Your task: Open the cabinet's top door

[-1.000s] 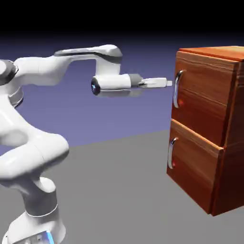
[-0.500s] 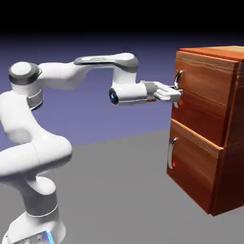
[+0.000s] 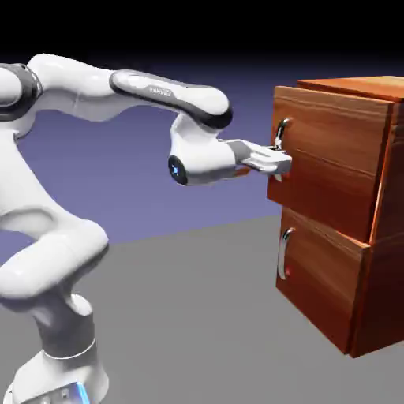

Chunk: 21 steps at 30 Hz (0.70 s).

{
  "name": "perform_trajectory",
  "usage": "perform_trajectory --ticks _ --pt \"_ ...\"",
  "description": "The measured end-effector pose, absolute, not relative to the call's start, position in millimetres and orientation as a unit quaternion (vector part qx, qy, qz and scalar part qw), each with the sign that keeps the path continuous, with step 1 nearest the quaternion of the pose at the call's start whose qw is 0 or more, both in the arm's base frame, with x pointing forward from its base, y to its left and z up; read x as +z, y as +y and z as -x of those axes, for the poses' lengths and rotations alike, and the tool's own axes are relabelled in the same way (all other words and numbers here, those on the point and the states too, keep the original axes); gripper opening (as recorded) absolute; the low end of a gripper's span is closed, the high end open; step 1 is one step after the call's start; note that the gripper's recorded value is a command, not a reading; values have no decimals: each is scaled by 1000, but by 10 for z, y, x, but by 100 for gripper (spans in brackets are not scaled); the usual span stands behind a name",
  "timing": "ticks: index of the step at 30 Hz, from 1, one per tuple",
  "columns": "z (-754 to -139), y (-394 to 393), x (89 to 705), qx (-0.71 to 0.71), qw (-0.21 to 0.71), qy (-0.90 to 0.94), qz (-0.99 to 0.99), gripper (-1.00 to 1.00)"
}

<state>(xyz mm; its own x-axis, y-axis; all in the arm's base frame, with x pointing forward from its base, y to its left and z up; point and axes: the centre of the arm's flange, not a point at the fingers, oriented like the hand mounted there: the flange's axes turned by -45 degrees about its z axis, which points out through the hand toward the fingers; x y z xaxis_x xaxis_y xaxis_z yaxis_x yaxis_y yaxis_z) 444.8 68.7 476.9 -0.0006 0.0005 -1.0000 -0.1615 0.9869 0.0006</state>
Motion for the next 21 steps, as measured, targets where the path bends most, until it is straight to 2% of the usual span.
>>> perform_trajectory --ticks 21 --pt "-4122 379 4769 111 698 698 111 -100"
